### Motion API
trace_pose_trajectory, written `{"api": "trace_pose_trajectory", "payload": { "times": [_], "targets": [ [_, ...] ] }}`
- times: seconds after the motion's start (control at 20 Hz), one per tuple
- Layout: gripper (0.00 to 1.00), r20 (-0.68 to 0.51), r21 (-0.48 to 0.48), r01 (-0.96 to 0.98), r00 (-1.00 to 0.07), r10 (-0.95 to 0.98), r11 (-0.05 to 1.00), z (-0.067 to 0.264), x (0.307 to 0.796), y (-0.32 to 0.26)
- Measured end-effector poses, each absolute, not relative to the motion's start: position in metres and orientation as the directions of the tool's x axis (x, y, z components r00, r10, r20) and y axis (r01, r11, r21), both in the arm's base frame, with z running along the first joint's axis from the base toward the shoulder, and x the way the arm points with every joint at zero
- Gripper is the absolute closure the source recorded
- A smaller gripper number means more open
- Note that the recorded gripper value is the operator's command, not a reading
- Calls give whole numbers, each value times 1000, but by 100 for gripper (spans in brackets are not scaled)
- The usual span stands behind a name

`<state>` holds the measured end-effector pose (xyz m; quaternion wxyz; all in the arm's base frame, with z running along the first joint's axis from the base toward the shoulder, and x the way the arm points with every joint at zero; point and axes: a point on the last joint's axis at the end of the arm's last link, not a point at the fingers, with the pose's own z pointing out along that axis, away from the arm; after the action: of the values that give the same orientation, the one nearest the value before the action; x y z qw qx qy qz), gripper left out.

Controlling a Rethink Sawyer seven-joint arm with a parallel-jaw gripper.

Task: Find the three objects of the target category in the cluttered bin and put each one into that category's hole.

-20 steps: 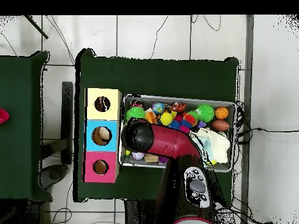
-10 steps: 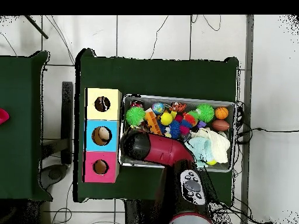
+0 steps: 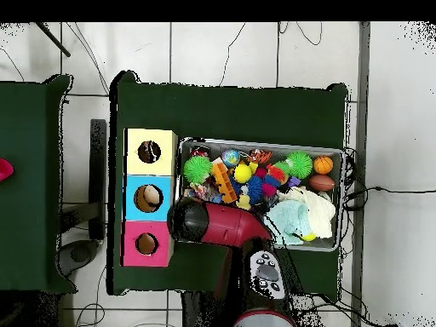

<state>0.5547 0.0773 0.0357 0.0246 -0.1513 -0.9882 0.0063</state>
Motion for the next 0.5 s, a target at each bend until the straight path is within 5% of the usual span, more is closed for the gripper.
{"api": "trace_pose_trajectory", "payload": {
  "times": [0.5],
  "targets": [
    [0, -19, -14, 302, -953, 301, 953, 31, 562, 74]
  ]
}}
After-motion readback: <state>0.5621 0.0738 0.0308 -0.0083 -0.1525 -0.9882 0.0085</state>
